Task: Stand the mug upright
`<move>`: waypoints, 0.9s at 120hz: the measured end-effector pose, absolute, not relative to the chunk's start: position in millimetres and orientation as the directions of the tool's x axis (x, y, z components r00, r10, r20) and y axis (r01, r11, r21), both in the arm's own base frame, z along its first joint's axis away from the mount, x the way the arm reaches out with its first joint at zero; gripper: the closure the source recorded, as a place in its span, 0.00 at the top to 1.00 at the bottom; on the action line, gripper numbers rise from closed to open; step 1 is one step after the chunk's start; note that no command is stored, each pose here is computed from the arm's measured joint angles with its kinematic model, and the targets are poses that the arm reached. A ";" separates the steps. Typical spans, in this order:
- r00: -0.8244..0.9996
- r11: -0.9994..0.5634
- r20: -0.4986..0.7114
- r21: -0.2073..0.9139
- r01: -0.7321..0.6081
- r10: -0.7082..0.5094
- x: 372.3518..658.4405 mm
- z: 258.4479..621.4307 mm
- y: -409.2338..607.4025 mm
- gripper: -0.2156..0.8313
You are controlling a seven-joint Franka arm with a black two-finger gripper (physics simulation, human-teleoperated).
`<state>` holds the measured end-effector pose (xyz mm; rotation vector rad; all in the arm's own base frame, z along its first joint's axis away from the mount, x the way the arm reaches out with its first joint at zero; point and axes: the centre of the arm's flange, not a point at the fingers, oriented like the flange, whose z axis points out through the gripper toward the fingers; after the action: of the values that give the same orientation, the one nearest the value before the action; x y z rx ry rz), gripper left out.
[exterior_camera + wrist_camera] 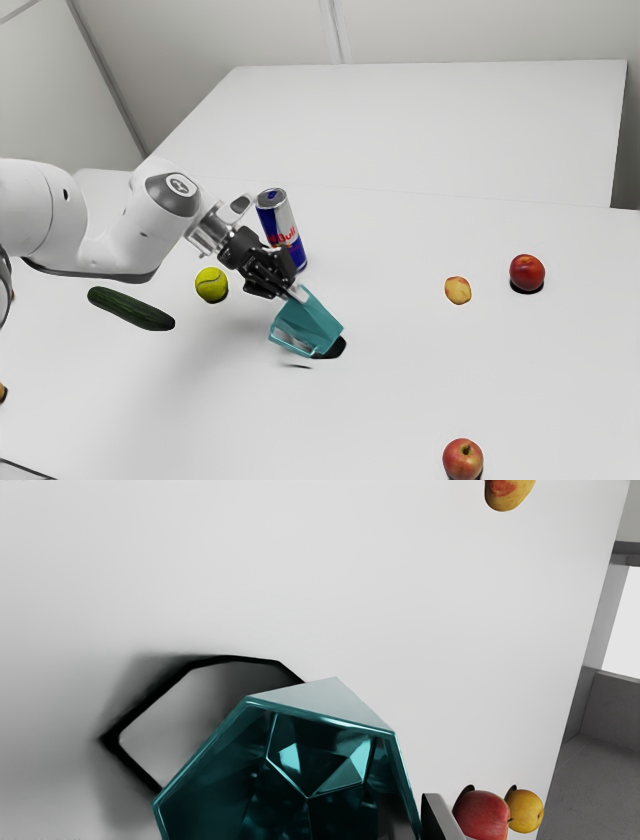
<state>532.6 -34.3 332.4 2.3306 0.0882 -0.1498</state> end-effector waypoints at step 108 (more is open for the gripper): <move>0.874 -0.866 -0.019 -0.131 -0.483 -0.485 507.1 403.5 -132.0 0.04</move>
<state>507.1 -132.0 403.5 3.1685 -0.8220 0.0244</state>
